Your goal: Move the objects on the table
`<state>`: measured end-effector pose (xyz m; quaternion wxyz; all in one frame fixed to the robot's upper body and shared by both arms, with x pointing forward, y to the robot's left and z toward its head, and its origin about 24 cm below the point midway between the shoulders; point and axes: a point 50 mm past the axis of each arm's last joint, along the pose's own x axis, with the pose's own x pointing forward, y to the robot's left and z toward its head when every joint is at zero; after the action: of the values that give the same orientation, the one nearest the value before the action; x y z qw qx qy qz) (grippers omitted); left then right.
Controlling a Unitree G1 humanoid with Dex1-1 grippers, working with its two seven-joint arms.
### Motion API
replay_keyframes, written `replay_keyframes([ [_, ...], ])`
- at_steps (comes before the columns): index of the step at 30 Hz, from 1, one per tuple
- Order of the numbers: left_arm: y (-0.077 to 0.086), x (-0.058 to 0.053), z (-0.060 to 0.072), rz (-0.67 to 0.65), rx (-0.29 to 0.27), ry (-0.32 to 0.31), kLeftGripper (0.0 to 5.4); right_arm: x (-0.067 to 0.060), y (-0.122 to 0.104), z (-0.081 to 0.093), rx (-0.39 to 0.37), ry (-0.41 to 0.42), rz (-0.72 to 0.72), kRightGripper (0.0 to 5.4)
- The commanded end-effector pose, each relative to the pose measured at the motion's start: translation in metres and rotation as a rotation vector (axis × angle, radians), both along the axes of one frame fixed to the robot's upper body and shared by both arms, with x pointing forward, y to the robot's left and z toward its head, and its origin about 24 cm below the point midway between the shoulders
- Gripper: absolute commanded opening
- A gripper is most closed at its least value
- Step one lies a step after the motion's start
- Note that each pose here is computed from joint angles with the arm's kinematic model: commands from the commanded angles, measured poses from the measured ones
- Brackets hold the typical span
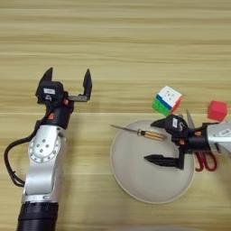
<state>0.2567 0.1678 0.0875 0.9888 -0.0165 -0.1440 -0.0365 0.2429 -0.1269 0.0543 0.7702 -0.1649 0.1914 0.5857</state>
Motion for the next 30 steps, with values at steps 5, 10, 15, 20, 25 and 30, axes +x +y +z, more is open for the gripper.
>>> replay_keyframes([
  [5,-0.0012,-0.0006,0.0001,0.000,-0.001,0.003,5.40,0.0050,0.0043,-0.0016,-0.032,0.007,0.007,4.84],
  [10,-0.0018,-0.0007,0.0000,-0.001,-0.002,0.003,5.40,0.0049,0.0044,-0.0038,-0.044,0.007,0.010,4.22],
  [15,-0.0042,-0.0005,-0.0026,-0.007,-0.002,0.010,5.40,0.0049,0.0032,-0.0046,-0.054,0.002,0.009,3.58],
  [20,-0.0079,-0.0008,-0.0041,-0.014,-0.007,0.014,5.40,0.0047,0.0003,-0.0043,-0.062,-0.003,0.008,2.87],
  [25,-0.0081,-0.0018,-0.0038,-0.012,-0.011,0.011,5.40,0.0046,-0.0012,-0.0027,-0.054,-0.004,0.002,2.13],
  [30,-0.0075,-0.0032,-0.0030,-0.011,-0.012,0.008,5.40,0.0055,-0.0025,-0.0004,-0.055,-0.010,-0.001,1.44],
])
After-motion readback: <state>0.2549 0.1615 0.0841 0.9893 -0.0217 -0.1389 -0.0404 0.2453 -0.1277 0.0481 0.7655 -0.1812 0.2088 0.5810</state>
